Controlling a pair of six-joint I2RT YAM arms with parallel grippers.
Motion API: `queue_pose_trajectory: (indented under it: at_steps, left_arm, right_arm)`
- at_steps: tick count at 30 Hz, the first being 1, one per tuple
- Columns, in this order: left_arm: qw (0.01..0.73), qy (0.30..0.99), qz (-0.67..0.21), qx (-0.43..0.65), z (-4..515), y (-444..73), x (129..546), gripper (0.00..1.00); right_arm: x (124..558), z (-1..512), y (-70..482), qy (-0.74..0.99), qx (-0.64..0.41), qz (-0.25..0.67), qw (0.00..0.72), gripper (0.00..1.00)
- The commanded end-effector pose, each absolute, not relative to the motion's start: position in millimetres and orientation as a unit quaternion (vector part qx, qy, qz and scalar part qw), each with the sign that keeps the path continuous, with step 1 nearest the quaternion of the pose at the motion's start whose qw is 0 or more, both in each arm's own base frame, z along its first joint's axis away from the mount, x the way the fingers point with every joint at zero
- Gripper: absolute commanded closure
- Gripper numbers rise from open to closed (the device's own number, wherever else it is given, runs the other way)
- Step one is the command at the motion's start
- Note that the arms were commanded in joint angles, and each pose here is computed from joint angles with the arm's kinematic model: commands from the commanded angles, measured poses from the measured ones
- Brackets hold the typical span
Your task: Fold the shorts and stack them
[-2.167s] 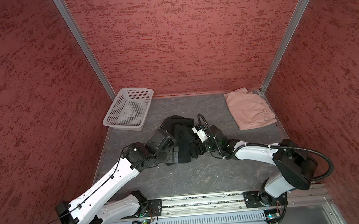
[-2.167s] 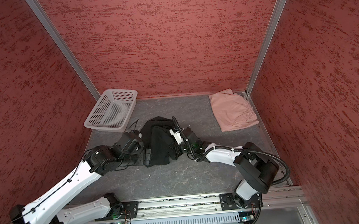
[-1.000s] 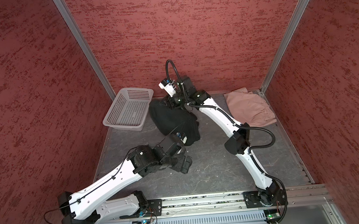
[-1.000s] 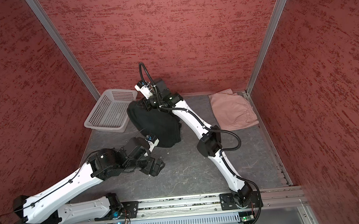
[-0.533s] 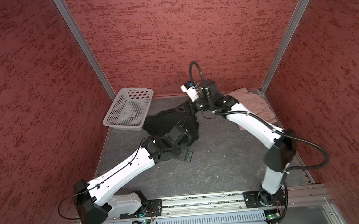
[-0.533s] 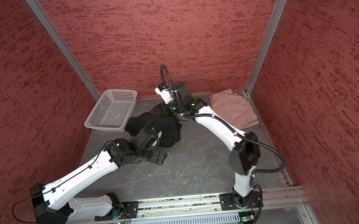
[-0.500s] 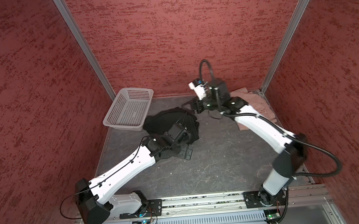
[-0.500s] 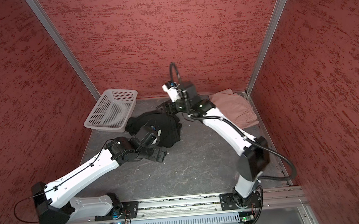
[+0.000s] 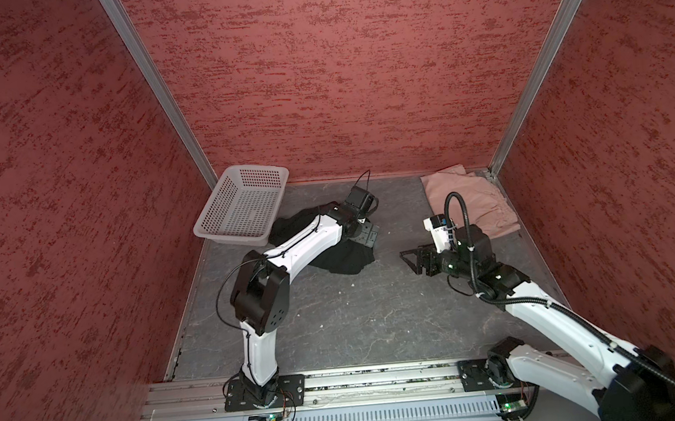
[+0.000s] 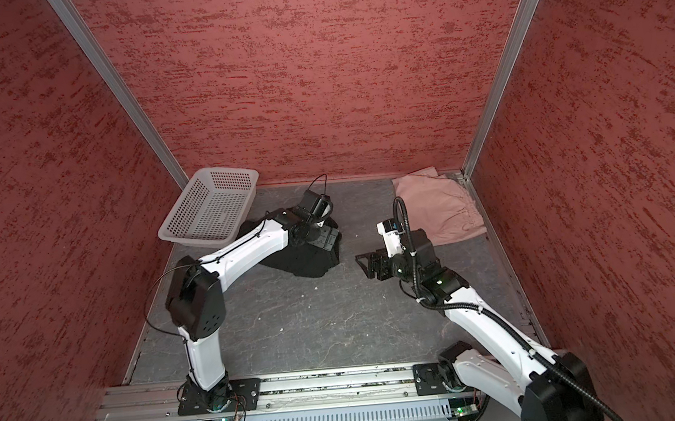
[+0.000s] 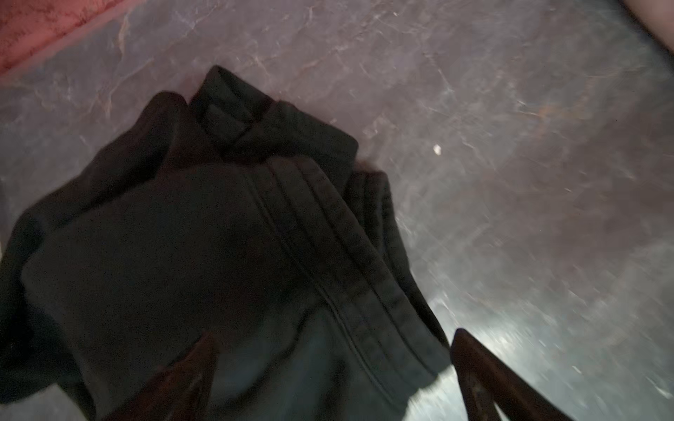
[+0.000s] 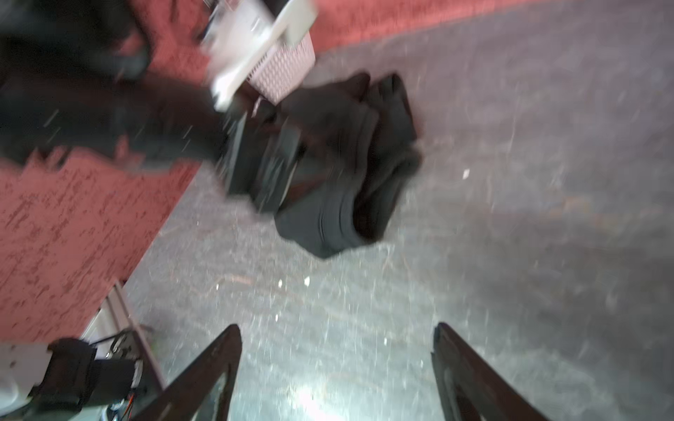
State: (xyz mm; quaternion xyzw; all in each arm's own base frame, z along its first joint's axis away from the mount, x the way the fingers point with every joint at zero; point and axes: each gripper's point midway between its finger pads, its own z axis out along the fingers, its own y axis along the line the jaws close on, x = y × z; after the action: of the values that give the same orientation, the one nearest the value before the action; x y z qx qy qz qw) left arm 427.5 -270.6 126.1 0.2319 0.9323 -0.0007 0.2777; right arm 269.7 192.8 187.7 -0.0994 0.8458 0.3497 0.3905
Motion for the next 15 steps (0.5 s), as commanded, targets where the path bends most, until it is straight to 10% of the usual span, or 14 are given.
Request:
queue_pose_trajectory:
  at_steps: [1, 15]
  left_arm:
    - [0.289, 0.916, 0.045, 0.275, 130, -256, 456, 0.01]
    - [0.237, 0.912, -0.079, 0.324, 82, -280, 460, 0.01]
  right_arm:
    - [265, 211, 199, 0.814, -0.098, 0.392, 0.417, 0.17]
    - [269, 190, 194, 0.823, -0.064, 0.388, 0.410, 0.16]
